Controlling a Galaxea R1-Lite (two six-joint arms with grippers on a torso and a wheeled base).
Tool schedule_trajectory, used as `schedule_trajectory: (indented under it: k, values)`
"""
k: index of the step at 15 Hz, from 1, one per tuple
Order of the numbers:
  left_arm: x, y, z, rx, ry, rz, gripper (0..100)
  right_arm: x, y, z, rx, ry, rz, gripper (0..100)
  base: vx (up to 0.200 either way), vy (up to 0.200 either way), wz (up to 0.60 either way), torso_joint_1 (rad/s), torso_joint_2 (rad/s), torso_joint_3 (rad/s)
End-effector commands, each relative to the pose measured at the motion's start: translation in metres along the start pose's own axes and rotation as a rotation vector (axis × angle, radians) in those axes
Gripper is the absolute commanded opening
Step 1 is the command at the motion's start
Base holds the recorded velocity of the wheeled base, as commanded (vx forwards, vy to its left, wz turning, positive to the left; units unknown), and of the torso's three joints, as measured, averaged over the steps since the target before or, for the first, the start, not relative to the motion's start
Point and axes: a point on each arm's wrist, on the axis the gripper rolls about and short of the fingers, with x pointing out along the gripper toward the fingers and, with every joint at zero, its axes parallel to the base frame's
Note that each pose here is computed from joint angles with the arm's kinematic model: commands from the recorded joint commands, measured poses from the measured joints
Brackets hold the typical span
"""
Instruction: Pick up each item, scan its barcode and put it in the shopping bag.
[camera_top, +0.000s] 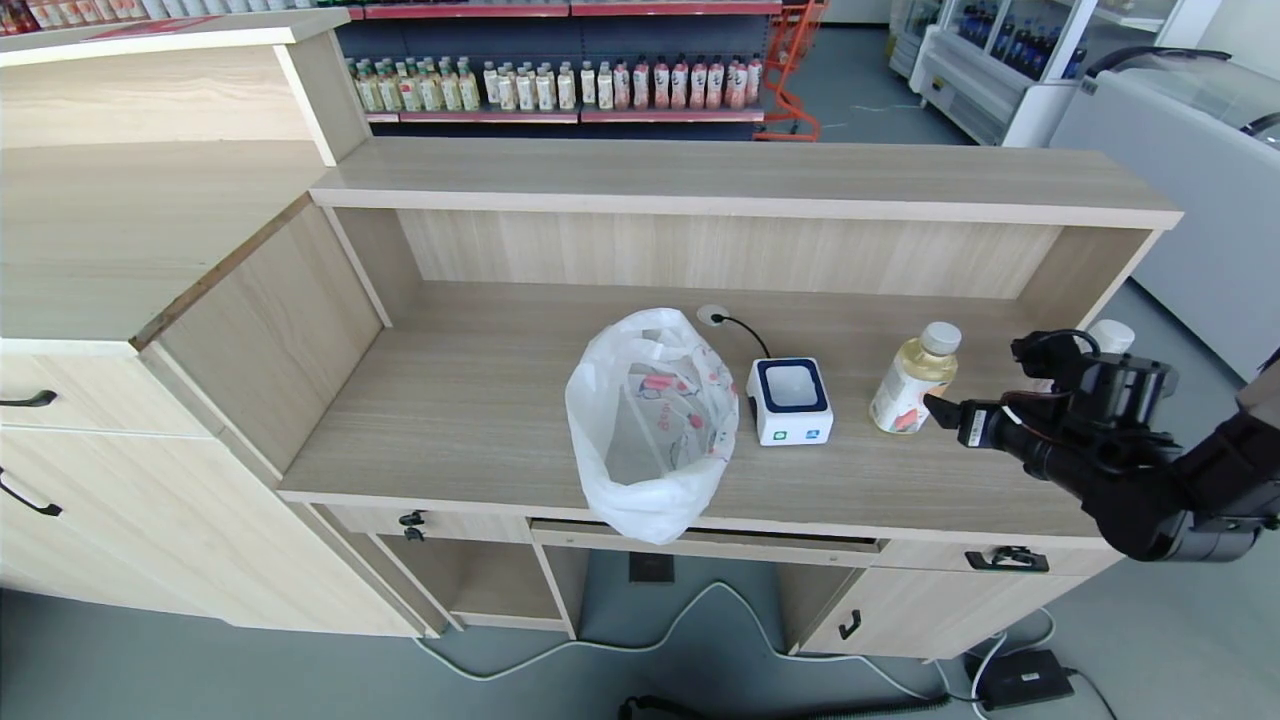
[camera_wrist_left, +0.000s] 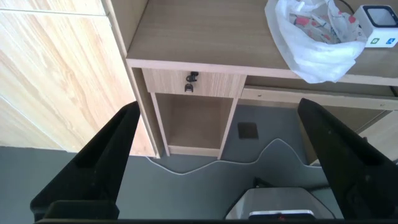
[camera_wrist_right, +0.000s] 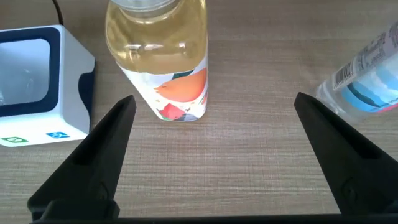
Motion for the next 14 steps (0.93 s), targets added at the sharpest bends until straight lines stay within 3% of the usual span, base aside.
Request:
schedule_trajectory:
  k: [1, 14]
  values:
    - [0.0, 0.0, 0.0, 0.0, -0.002, 0.0, 100, 0.017, 0.004, 0.001, -0.007, -0.024, 0.007, 100, 0.0, 0.0, 0.0, 0.0, 0.0, 0.0]
    - [0.0, 0.0, 0.0, 0.0, -0.002, 0.0, 100, 0.058, 0.029, -0.001, -0.017, -0.077, 0.038, 100, 0.0, 0.0, 0.0, 0.0, 0.0, 0.0]
